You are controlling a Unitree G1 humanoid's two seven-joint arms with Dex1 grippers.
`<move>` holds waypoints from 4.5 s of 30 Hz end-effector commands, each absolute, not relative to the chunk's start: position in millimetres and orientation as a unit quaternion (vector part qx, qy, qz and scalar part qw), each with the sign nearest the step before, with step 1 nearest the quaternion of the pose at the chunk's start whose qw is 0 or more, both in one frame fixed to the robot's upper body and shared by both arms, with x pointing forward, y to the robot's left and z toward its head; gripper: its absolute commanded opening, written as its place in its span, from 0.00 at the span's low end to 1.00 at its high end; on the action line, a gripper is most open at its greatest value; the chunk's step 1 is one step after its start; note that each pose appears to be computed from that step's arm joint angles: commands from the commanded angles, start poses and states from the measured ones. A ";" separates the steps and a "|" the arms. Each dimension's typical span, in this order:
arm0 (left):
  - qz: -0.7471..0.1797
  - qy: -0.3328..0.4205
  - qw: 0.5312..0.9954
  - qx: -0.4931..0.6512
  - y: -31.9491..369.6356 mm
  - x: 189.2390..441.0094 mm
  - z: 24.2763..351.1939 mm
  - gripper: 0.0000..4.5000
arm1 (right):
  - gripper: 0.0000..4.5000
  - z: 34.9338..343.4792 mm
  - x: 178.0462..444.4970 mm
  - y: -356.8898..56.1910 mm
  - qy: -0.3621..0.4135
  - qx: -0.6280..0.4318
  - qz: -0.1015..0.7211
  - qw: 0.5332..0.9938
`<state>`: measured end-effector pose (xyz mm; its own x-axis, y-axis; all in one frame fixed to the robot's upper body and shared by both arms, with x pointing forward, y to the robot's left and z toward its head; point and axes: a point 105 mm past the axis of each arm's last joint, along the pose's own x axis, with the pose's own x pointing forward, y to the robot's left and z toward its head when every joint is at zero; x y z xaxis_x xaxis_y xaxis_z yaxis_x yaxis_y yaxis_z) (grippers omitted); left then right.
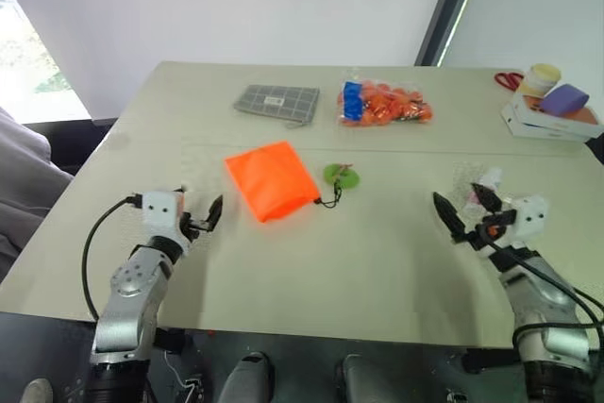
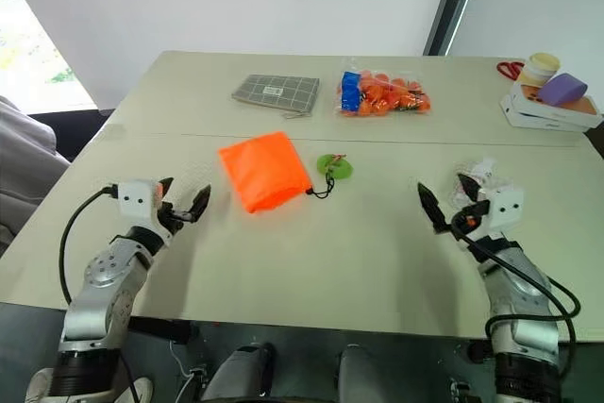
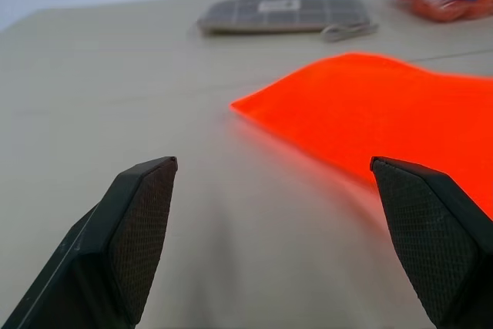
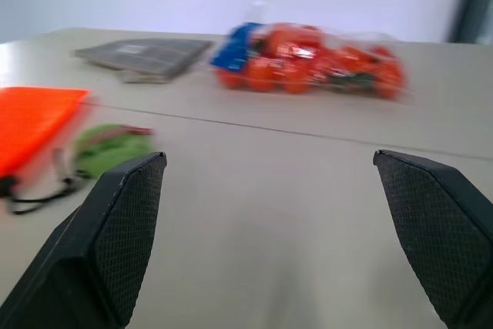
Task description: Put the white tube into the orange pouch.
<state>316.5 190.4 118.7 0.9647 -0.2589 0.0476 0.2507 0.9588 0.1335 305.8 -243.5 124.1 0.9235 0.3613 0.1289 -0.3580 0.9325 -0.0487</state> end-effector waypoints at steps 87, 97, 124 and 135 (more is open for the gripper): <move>-0.231 -0.073 0.922 0.303 71.3 351.2 127.8 0.00 | 0.25 130.2 329.9 -234.8 -0.050 -0.090 0.055 0.993; -0.264 -0.073 0.919 0.282 64.5 345.9 131.1 0.00 | 0.25 101.3 238.7 -148.5 0.087 -0.029 0.441 0.893; -0.321 -0.059 0.905 0.272 57.7 315.8 134.4 0.00 | 0.25 95.2 311.8 -71.4 0.054 -0.033 0.363 0.930; -0.340 -0.034 0.903 0.261 65.5 309.7 129.4 0.00 | 0.25 98.3 319.1 -99.0 0.045 -0.042 0.321 0.945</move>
